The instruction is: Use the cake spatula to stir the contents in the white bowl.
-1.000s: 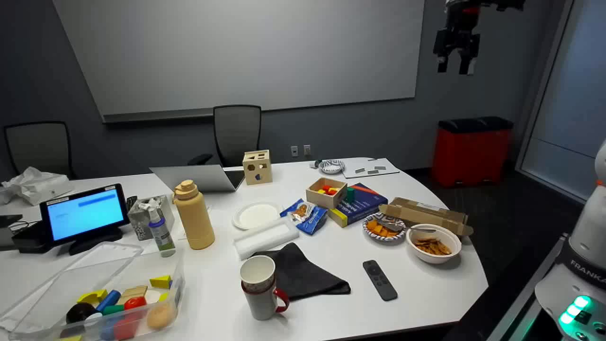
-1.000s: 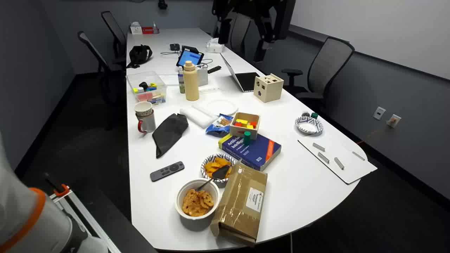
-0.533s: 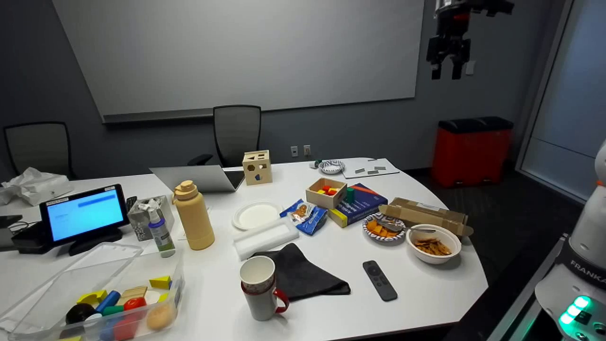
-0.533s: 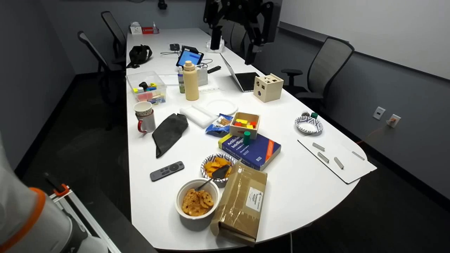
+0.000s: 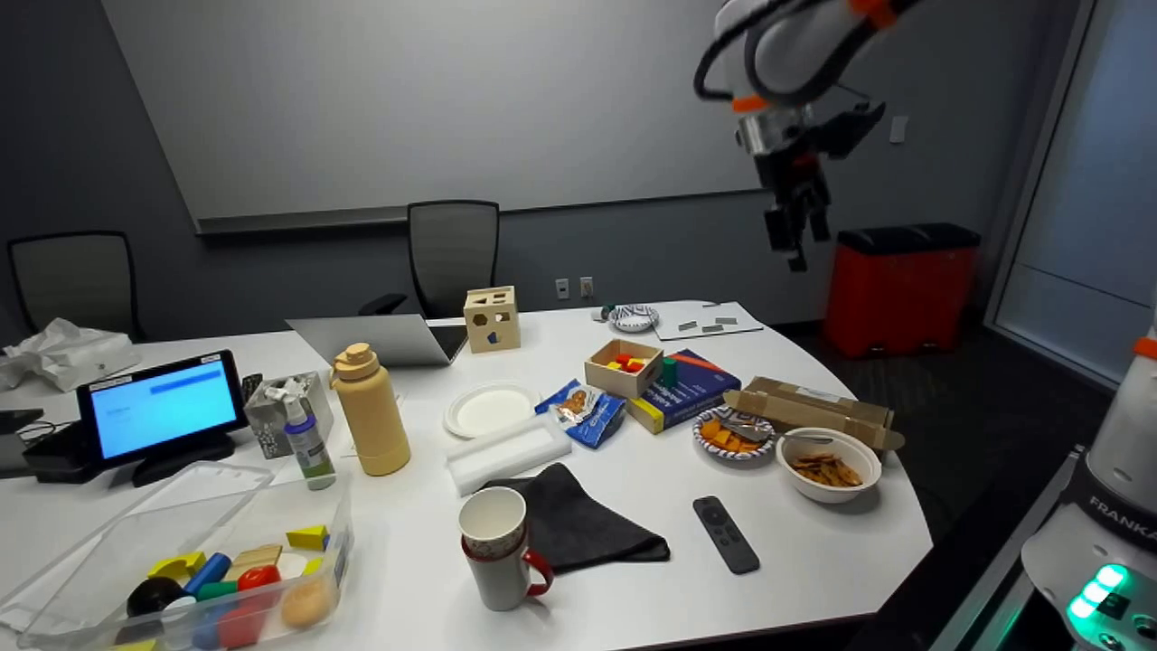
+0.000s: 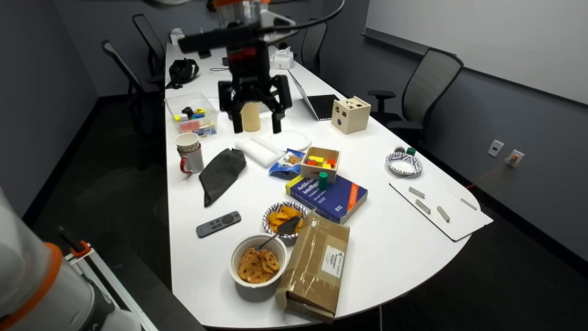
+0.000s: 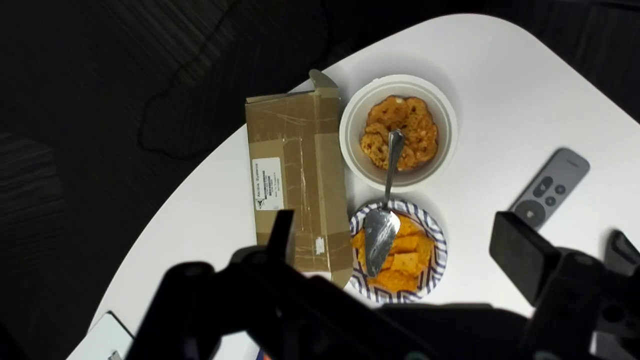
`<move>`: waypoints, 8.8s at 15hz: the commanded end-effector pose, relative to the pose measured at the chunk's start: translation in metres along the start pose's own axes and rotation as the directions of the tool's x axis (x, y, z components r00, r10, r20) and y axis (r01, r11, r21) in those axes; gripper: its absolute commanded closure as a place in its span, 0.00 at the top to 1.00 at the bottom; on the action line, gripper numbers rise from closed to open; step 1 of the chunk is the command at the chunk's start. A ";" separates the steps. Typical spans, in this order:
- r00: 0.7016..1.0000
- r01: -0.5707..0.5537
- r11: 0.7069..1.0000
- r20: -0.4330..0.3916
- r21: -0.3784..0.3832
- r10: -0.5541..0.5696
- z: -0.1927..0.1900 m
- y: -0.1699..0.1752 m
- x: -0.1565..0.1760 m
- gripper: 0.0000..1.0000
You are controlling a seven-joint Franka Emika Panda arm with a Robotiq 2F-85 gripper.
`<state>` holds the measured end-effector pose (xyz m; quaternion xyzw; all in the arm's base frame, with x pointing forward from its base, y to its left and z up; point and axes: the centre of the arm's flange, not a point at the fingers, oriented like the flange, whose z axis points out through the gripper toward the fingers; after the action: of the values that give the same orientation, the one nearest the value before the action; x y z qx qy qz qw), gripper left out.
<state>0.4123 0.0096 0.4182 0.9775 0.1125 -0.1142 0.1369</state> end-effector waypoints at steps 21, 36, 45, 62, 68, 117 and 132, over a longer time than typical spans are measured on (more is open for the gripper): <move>0.987 -0.091 0.957 -0.153 -0.275 0.050 0.282 -0.093 -0.003 1.00; 0.982 -0.155 0.937 -0.154 -0.313 0.111 0.326 -0.107 0.049 1.00; 0.984 -0.160 0.926 -0.130 -0.343 0.122 0.336 -0.099 0.057 1.00; 0.987 -0.146 0.926 -0.115 -0.348 0.113 0.337 -0.104 0.058 0.00; 0.990 -0.133 0.934 -0.091 -0.332 0.109 0.322 -0.103 0.058 0.01; 0.788 -0.103 0.959 0.610 0.265 -0.084 0.273 -0.036 -0.007 0.01; 0.801 -0.128 0.909 0.581 0.398 -0.142 0.233 -0.019 -0.021 0.01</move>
<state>0.3499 -0.0380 0.2028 0.8931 0.0407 -0.4479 -0.0138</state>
